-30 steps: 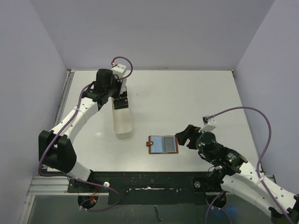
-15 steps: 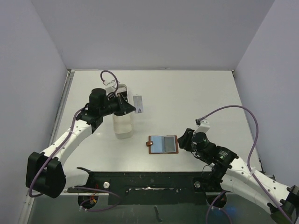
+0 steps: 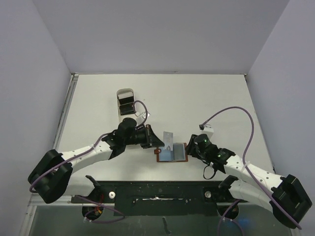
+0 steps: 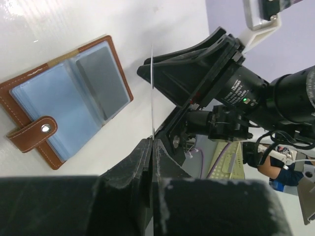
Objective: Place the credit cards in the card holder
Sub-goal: Pick up the credit card from the storage box, then insert the credit card into the card holder.
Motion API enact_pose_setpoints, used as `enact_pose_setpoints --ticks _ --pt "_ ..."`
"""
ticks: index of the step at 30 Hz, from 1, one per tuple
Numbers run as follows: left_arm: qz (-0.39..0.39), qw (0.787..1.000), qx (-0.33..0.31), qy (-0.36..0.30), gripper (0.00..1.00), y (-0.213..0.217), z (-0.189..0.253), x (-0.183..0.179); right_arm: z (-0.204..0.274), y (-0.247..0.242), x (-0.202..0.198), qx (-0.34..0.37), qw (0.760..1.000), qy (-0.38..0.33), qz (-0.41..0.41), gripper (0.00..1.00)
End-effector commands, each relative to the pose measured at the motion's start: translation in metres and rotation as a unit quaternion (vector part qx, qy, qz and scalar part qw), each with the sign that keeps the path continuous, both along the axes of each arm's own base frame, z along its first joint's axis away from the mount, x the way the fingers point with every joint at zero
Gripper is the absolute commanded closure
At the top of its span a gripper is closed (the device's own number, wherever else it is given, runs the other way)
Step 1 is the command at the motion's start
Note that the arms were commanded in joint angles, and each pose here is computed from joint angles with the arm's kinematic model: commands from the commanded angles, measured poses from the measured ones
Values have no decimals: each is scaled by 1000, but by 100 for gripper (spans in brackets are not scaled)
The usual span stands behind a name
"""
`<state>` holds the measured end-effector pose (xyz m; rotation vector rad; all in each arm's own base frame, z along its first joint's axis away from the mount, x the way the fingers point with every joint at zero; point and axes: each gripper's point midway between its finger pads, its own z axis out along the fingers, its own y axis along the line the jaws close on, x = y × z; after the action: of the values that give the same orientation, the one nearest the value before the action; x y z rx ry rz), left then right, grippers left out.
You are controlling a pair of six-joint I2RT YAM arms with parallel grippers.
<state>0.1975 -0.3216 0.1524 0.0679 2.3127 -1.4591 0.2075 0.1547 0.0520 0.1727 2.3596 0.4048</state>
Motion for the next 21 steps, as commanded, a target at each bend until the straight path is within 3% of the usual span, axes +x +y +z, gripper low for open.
enact_pose_setpoints --ticks 1,12,21 --pt "22 999 -25 -19 100 -13 6 12 4 11 13 26 999 -21 13 64" --pt "14 1000 1 17 100 -29 -39 -2 -15 14 11 31 999 -1 25 62" --pt "15 998 49 35 100 -26 -68 -6 -32 10 4 18 999 25 20 69"
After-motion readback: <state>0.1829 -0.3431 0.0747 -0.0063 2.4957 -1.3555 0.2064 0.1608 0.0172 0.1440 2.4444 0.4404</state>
